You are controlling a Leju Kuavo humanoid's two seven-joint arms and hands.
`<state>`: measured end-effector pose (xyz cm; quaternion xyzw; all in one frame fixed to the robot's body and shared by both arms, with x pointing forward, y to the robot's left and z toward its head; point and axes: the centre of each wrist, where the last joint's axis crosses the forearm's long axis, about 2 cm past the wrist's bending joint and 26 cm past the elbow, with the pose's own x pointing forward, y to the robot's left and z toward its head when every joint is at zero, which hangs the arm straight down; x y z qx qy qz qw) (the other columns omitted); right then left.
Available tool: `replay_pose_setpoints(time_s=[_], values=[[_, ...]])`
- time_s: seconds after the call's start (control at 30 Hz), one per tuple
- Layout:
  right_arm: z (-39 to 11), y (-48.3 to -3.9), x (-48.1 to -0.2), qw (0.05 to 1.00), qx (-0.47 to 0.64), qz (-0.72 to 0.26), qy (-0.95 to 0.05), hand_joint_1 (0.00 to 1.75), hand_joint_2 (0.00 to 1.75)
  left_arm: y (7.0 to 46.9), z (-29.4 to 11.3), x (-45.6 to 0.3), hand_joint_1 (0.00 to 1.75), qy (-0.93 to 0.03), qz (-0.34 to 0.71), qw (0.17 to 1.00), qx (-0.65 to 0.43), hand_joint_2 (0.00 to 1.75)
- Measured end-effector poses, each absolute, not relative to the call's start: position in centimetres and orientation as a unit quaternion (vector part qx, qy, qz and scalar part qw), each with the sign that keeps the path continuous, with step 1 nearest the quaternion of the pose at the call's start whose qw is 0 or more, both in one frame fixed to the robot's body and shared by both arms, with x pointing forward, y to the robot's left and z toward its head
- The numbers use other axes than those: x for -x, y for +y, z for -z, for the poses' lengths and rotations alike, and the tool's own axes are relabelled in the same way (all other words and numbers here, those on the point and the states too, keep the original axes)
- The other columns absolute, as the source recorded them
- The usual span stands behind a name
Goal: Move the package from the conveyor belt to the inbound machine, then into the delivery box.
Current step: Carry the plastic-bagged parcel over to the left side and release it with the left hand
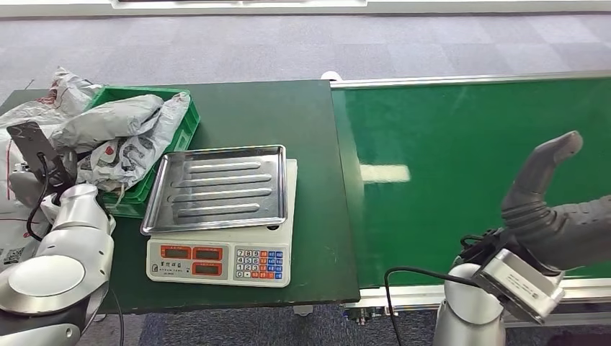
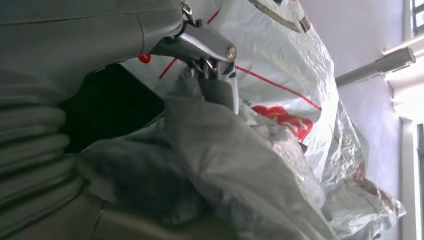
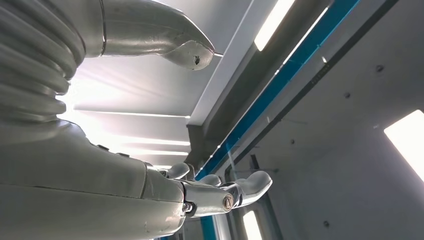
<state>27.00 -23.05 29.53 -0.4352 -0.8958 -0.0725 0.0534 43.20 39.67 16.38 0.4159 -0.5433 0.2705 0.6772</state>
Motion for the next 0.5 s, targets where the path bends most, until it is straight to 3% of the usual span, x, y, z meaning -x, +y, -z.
replay_pose_setpoints(time_s=[0.5], values=[[-29.2,-22.3,-27.2,0.065,0.428,0.062,-0.899,0.00,1.75,40.8,-18.5,-43.5,0.00,-0.622,-0.243,0.570,-0.479,0.00]])
